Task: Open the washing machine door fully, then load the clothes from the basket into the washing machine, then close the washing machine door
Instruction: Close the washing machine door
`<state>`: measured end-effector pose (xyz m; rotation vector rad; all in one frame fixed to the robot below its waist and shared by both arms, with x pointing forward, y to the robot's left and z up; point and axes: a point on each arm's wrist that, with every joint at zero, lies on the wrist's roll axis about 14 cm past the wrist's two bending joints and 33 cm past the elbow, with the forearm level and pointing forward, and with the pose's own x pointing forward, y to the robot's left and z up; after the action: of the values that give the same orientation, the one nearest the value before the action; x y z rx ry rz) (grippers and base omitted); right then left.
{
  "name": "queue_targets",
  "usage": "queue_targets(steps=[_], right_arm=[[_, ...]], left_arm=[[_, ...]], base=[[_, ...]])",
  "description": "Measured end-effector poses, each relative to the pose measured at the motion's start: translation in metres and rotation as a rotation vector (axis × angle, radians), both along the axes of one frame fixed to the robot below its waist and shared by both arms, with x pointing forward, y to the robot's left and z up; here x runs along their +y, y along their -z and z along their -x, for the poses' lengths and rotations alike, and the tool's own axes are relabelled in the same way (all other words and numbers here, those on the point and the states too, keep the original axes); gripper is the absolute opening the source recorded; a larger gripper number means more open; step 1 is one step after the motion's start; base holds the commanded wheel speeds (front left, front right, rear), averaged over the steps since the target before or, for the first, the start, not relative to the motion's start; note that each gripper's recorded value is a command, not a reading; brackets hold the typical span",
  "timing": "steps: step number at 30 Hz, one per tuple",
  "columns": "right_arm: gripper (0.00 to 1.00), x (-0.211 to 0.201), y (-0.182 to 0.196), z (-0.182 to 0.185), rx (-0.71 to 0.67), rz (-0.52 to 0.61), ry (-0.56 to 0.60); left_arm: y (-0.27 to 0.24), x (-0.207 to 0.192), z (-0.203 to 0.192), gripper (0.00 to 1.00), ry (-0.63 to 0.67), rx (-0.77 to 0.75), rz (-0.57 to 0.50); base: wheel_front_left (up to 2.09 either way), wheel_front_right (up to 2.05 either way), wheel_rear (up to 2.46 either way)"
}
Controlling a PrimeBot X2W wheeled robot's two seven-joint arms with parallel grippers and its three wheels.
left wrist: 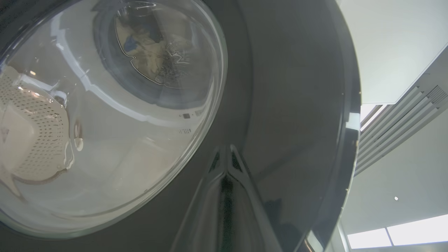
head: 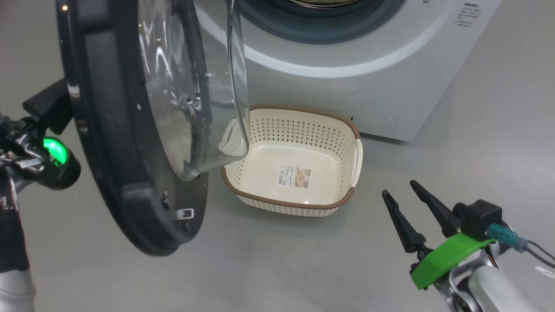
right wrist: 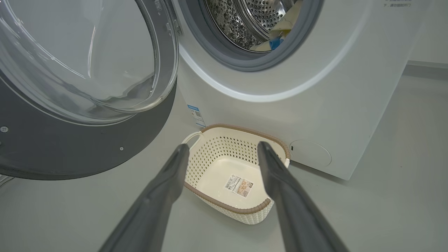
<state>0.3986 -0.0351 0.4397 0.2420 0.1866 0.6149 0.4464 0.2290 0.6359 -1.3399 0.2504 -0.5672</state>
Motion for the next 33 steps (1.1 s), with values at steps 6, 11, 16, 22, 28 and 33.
queue_targets(steps=[6, 11, 16, 22, 28, 33], right_arm=[[1.0, -0.01, -0.001, 0.002, 0.003, 0.002, 0.03], [1.0, -0.021, -0.001, 0.004, 0.005, 0.005, 0.065], [1.0, -0.035, 0.001, 0.006, 0.01, 0.013, 0.109], [1.0, -0.055, 0.002, 0.009, 0.016, 0.021, 0.17], [1.0, -0.074, 0.005, 0.011, 0.027, 0.027, 0.228], [1.0, -0.081, 0.009, 0.01, 0.042, 0.026, 0.256]], left_arm=[[-0.002, -0.036, -0.006, 0.0, 0.08, -0.025, 0.038], [-0.001, -0.065, -0.015, 0.0, 0.13, -0.041, 0.074], [0.003, -0.087, -0.03, 0.0, 0.142, -0.051, 0.098], [0.007, -0.106, -0.051, 0.0, 0.118, -0.054, 0.135], [0.009, -0.126, -0.068, 0.0, 0.128, -0.051, 0.172], [0.006, -0.13, -0.084, 0.0, 0.071, -0.073, 0.185]], base=[[0.0, 0.0, 0.0], [0.0, 0.0, 0.0], [0.0, 0.0, 0.0], [0.0, 0.0, 0.0], [0.0, 0.0, 0.0], [0.0, 0.0, 0.0]])
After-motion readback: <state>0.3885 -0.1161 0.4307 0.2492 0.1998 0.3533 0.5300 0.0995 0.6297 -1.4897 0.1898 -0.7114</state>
